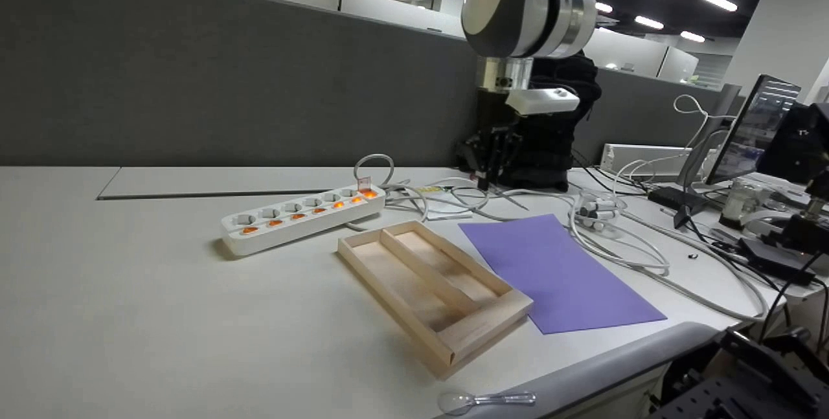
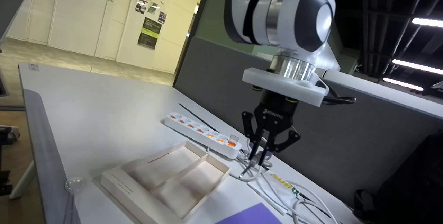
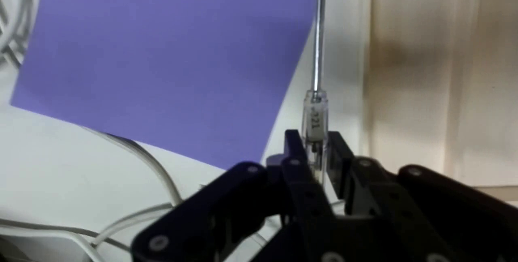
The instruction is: Pick the object from the tray and place it on the purple mat
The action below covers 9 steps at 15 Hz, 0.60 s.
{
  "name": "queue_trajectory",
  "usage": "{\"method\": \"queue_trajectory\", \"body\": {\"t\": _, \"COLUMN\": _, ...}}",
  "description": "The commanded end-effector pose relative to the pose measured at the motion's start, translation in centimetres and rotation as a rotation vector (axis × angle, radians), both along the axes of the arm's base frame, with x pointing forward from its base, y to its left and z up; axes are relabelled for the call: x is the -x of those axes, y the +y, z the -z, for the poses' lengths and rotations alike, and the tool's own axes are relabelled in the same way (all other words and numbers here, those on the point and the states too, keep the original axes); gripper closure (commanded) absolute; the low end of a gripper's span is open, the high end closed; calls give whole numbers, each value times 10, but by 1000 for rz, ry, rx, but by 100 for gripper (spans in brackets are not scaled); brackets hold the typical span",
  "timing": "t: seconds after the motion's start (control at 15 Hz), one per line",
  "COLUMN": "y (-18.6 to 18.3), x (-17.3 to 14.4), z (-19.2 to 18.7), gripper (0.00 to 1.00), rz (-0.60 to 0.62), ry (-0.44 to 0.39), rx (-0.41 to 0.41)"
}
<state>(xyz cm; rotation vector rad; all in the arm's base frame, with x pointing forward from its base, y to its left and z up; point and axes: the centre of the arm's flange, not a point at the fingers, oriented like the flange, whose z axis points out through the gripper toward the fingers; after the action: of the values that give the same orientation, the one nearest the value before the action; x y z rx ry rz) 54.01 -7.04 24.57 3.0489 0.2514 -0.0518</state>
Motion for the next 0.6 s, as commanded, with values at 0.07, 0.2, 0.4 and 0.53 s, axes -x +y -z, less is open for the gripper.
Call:
{"method": "queue_trajectory", "body": {"t": 0.07, "y": -58, "x": 40, "z": 17, "gripper": 95, "rz": 168, "ry": -29, "rx": 45}}
{"method": "queue_trajectory", "body": {"t": 0.2, "y": -78, "x": 51, "z": 31, "gripper": 95, "rz": 223, "ry": -25, "rx": 45}}
{"method": "queue_trajectory", "body": {"t": 0.4, "y": -94, "x": 59, "z": 54, "gripper": 95, "rz": 277, "ry": -14, "rx": 35}}
{"method": "queue_trajectory", "body": {"t": 0.53, "y": -101, "x": 59, "z": 68, "gripper": 95, "rz": 307, "ry": -11, "rx": 16}}
